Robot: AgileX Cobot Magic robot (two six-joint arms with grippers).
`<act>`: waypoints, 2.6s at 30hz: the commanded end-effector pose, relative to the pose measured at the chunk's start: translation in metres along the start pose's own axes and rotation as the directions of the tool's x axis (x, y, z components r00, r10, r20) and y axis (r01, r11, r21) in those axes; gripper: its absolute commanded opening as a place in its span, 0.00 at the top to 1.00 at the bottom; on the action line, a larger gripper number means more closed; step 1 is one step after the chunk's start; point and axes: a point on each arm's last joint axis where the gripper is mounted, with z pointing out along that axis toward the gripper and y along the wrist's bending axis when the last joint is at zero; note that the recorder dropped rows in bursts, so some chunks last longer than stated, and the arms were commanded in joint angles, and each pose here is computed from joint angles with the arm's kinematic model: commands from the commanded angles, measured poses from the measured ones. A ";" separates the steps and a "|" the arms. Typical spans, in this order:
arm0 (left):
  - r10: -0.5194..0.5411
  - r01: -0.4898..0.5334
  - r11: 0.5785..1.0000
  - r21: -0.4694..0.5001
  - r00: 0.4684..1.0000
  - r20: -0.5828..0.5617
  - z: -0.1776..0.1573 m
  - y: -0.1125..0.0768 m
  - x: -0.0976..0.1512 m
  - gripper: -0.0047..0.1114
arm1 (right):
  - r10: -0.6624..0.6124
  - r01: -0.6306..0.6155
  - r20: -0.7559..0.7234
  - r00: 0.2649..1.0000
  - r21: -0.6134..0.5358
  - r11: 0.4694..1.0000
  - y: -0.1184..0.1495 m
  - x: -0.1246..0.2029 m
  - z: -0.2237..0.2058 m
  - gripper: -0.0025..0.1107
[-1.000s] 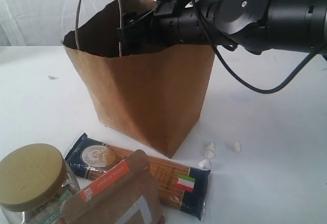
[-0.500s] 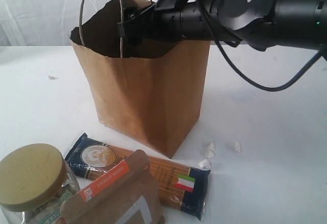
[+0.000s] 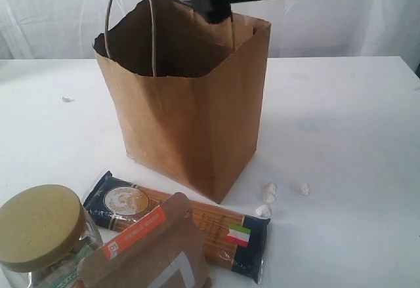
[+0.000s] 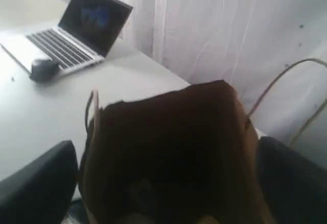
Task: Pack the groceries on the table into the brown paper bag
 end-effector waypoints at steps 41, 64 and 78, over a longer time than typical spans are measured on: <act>-0.008 0.008 1.000 0.001 1.000 0.006 0.000 0.000 0.001 0.96 | 0.335 -0.132 -0.672 0.660 0.335 0.933 -0.050 0.234 0.043 0.95; -0.008 0.008 1.000 0.001 1.000 0.006 0.000 0.000 0.001 0.96 | 0.452 -0.209 -0.646 0.615 0.418 0.884 -0.067 0.269 0.070 0.63; -0.008 0.008 1.000 0.001 1.000 0.006 0.000 0.000 0.001 0.96 | 0.481 -0.234 -0.651 0.587 0.432 0.871 -0.065 0.276 0.072 0.81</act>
